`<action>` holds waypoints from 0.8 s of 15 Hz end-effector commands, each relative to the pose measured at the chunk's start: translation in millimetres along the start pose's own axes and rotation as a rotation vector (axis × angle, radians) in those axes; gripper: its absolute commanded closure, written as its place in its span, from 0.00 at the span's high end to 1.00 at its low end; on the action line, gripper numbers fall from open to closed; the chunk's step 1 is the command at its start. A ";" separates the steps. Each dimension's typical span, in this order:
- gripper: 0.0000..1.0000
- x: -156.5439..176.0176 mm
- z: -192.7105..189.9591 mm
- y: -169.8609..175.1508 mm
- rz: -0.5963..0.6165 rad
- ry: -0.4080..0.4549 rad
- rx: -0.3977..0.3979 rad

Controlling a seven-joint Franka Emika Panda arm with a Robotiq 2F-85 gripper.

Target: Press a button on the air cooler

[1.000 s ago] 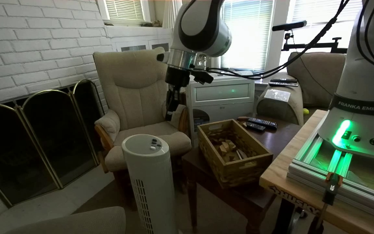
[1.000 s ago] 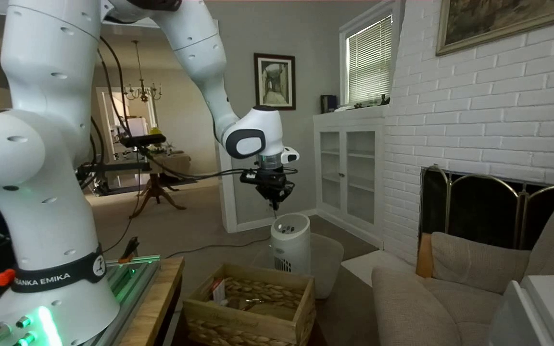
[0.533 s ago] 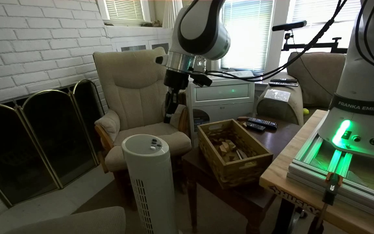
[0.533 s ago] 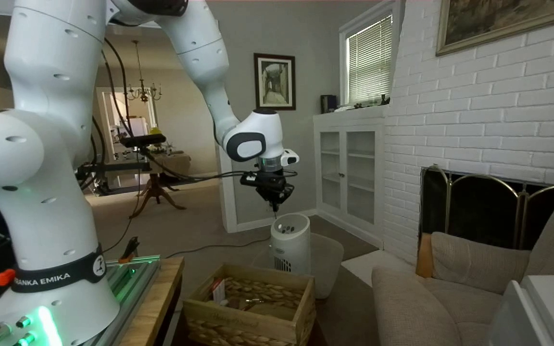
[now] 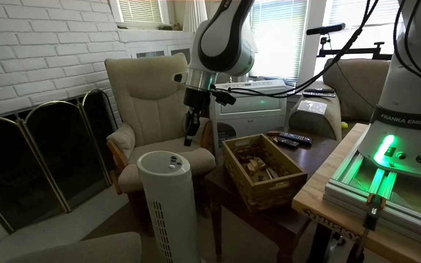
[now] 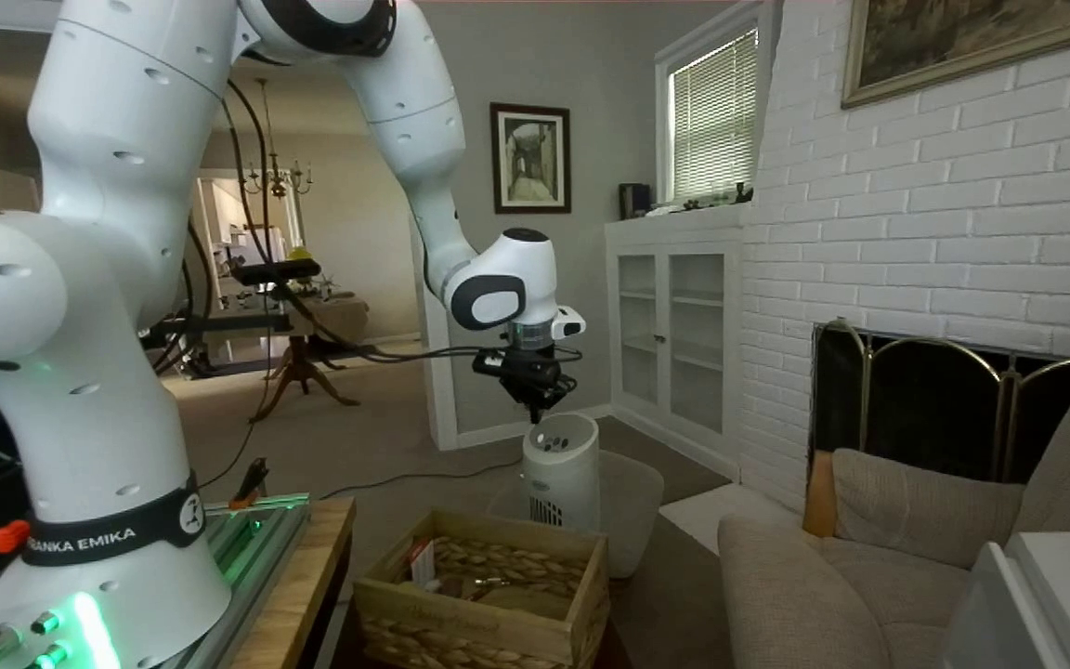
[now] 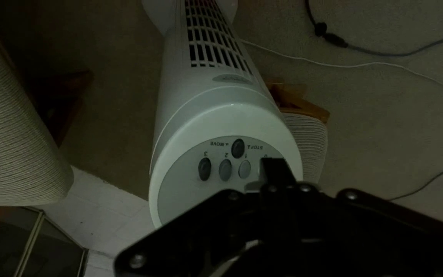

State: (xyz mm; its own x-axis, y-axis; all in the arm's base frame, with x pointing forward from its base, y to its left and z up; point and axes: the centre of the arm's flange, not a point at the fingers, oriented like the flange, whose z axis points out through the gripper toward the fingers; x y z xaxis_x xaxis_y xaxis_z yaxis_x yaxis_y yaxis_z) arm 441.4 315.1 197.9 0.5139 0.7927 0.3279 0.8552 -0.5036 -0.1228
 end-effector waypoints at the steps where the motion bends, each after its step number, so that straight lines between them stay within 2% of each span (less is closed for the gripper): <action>1: 0.00 6.2 22.6 10.5 0.023 0.033 0.004; 5: 0.00 12.0 40.0 9.6 0.039 0.054 0.012; 12: 0.00 18.7 65.7 2.1 0.064 0.020 0.007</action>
State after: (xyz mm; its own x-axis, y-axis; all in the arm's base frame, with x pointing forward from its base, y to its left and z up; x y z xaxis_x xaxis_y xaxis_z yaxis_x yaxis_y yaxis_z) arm 452.0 339.3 152.9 0.5528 0.7617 0.3379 0.8310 -0.5338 -0.1564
